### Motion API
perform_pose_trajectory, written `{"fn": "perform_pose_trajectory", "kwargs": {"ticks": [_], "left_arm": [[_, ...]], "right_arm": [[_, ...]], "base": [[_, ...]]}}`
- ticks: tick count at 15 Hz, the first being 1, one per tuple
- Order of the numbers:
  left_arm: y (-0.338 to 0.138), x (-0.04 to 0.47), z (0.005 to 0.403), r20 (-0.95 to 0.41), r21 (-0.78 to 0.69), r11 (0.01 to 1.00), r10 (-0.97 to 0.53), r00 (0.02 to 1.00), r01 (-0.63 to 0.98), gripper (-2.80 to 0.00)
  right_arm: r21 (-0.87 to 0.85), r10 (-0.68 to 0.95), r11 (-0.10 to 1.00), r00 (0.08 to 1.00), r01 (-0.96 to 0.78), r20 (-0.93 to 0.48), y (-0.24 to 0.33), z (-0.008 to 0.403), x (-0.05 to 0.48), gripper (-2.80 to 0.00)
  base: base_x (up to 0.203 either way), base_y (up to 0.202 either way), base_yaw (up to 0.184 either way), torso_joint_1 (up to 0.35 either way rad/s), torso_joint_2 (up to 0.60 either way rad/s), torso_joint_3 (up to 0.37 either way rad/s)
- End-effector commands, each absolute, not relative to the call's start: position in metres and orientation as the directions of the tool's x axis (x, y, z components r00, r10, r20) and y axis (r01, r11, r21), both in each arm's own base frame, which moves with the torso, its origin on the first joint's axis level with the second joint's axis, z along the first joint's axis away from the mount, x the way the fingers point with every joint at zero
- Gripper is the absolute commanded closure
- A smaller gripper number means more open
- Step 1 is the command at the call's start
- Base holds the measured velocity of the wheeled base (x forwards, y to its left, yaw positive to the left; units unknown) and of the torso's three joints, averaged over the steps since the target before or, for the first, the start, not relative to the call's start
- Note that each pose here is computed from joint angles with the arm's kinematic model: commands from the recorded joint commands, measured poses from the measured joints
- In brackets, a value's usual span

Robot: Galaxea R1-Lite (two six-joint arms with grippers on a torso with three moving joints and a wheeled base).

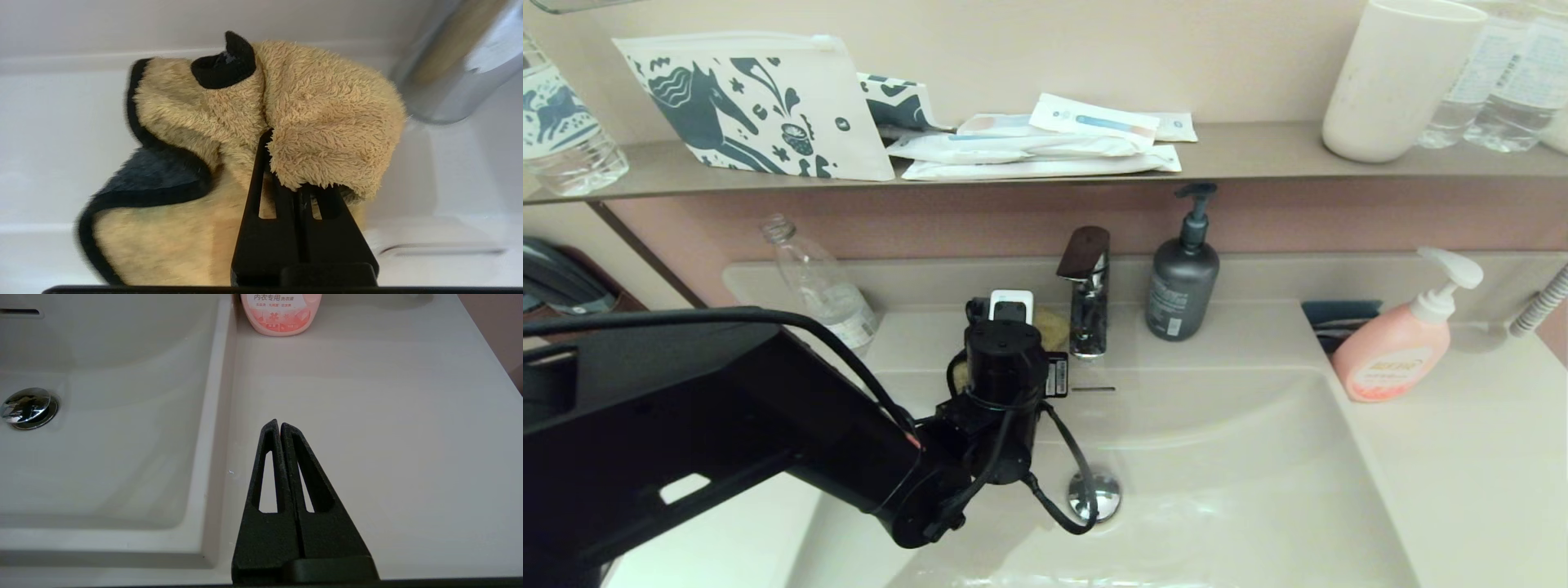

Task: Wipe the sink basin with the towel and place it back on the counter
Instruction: Wipe the sink

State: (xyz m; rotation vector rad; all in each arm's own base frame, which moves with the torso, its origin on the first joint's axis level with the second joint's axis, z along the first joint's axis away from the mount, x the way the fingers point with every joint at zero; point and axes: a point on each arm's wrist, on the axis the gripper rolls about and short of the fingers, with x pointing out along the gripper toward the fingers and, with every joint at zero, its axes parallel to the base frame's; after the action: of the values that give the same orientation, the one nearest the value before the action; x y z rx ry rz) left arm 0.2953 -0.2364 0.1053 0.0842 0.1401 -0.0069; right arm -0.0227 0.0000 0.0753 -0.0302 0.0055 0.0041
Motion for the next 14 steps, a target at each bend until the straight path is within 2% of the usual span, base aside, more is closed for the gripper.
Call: {"fn": "perform_pose_trajectory", "kwargs": {"ticks": [1, 8, 12, 14], "left_arm": [[-0.216, 0.294, 0.114, -0.137, 0.076, 0.997, 0.017, 0.99, -0.007, 0.0], [-0.136, 0.307, 0.113, -0.195, 0.078, 0.996, 0.068, 0.978, -0.053, 0.0], [-0.125, 0.312, 0.113, -0.2, 0.083, 0.995, 0.068, 0.978, -0.052, 0.0], [-0.135, 0.311, 0.114, -0.192, 0.081, 0.996, 0.042, 0.98, -0.027, 0.0]], "right_arm": [[-0.031, 0.005, 1.0, 1.0, -0.005, -0.006, 0.0, 0.075, -0.023, 0.0], [-0.031, 0.005, 1.0, 1.0, -0.005, -0.005, 0.0, 0.075, -0.023, 0.0], [-0.031, 0.005, 1.0, 1.0, -0.005, -0.005, 0.0, 0.075, -0.023, 0.0], [-0.031, 0.005, 1.0, 1.0, -0.005, -0.006, 0.0, 0.075, -0.023, 0.0]], "base": [[0.0, 0.0, 0.0, 0.0, 0.0, 0.0], [0.0, 0.0, 0.0, 0.0, 0.0, 0.0], [0.0, 0.0, 0.0, 0.0, 0.0, 0.0], [0.0, 0.0, 0.0, 0.0, 0.0, 0.0]]}}
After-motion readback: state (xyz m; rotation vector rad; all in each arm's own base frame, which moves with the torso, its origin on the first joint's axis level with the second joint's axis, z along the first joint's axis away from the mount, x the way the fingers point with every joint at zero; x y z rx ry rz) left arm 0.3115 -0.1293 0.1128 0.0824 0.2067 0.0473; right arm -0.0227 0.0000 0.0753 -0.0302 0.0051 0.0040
